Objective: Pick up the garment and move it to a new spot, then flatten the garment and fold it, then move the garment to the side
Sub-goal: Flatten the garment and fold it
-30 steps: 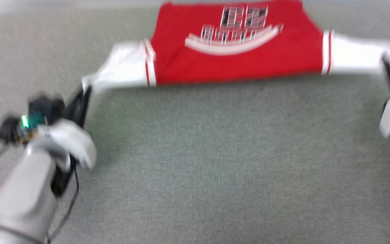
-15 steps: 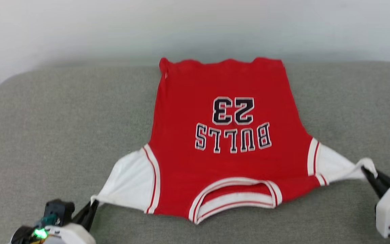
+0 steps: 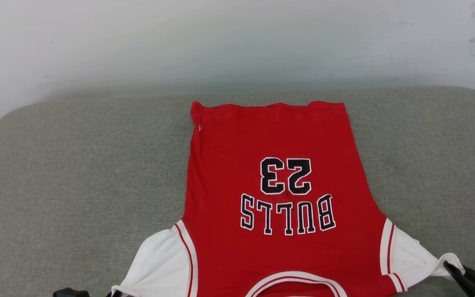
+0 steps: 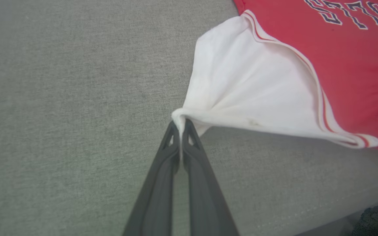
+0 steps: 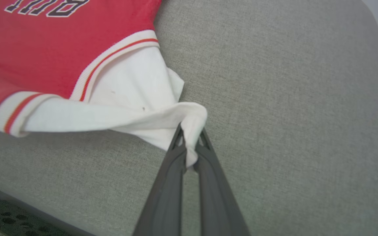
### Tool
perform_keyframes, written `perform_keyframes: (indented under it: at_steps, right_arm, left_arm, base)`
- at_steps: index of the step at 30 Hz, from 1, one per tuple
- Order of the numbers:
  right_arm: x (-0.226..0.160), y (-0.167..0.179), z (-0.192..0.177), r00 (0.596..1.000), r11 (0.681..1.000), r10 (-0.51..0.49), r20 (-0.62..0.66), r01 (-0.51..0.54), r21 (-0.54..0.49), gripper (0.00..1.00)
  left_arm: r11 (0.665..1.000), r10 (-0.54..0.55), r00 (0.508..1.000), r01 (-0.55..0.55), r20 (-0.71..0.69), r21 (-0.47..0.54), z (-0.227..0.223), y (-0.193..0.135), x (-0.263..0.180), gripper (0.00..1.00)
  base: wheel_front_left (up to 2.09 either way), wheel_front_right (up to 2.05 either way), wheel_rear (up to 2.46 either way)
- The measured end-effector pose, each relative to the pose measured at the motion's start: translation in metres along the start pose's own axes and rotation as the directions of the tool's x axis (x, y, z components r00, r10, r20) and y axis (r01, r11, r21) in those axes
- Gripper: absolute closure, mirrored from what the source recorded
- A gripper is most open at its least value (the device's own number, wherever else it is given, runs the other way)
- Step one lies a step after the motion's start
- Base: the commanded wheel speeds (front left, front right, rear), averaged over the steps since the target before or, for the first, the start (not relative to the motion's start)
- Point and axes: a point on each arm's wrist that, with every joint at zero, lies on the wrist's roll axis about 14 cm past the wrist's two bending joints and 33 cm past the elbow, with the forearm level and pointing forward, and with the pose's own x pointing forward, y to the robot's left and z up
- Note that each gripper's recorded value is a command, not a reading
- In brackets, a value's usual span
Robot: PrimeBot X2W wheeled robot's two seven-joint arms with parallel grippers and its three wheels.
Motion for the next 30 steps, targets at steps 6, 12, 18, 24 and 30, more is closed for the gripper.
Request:
perform_keyframes:
  at_steps: [6,12,18,24,30]
  right_arm:
    - [0.002,0.003,0.003,1.0,0.998,0.014,-0.022,-0.013,0.061,0.0]
    - [0.013,-0.004,0.042,0.999,0.991,0.031,0.014,-0.032,0.131,0.0]
    - [0.045,-0.016,0.103,0.999,0.991,0.054,0.001,-0.053,0.121,0.0]
    - [0.096,-0.021,0.15,0.995,0.99,0.078,-0.064,-0.071,0.118,0.0]
    - [0.16,-0.03,0.17,0.979,0.994,0.062,-0.192,-0.043,0.104,0.0]
  left_arm:
    - [0.998,-0.055,0.998,0.056,0.026,-0.028,0.01,-0.017,0.001,1.0]
    - [0.993,-0.105,0.994,0.106,0.029,-0.055,0.015,-0.034,-0.001,1.0]
    - [0.984,-0.17,0.985,0.171,0.01,-0.045,0.025,-0.052,0.001,1.0]
    - [0.974,-0.222,0.975,0.221,-0.004,-0.045,0.039,-0.067,0.01,1.0]
    - [0.965,-0.258,0.966,0.257,-0.028,-0.05,0.046,-0.079,0.021,1.0]
  base:
    - [0.0,0.0,0.0]
    - [0.0,0.0,0.0]
    - [0.0,0.0,0.0]
    - [0.0,0.0,0.0]
    - [0.0,0.0,0.0]
